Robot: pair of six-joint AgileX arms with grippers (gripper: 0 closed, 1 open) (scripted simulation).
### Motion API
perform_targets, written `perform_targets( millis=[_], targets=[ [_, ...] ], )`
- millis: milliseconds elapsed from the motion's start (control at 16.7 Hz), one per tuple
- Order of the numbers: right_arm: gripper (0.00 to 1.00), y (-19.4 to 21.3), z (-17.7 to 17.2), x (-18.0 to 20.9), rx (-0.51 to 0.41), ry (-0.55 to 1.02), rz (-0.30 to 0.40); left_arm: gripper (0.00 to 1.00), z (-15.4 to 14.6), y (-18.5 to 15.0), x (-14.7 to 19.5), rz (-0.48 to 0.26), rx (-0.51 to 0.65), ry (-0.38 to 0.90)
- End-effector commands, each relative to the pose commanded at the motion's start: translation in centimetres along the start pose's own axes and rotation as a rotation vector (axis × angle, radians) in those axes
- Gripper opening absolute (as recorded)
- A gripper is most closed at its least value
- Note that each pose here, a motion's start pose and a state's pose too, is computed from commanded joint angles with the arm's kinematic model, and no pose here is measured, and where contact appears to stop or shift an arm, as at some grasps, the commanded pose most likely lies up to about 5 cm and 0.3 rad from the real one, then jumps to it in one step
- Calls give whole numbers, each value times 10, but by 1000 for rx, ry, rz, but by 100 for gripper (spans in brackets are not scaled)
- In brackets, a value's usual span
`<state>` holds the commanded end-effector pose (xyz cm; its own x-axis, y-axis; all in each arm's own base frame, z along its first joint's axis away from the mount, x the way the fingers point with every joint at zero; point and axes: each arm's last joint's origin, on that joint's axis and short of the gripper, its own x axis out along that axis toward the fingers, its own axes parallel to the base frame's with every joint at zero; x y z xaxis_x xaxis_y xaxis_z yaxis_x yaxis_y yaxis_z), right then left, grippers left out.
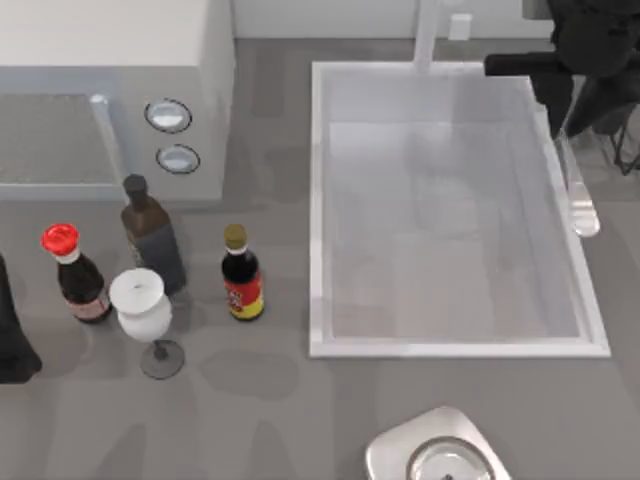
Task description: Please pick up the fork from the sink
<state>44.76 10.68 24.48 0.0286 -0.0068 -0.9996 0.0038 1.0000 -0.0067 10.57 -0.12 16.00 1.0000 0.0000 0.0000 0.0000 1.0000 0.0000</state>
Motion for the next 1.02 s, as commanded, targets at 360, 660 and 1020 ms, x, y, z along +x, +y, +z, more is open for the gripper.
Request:
perform_targets(
  millis=[360,660,1020],
  targets=[
    [0,-90,-67,-17,4,57,1,100,0,0,0,0,0,0],
    [0,-122,-104,-27,6,30,6,100,0,0,0,0,0,0],
    [0,-121,-105,-26,3,33,6,100,0,0,0,0,0,0]
  ],
)
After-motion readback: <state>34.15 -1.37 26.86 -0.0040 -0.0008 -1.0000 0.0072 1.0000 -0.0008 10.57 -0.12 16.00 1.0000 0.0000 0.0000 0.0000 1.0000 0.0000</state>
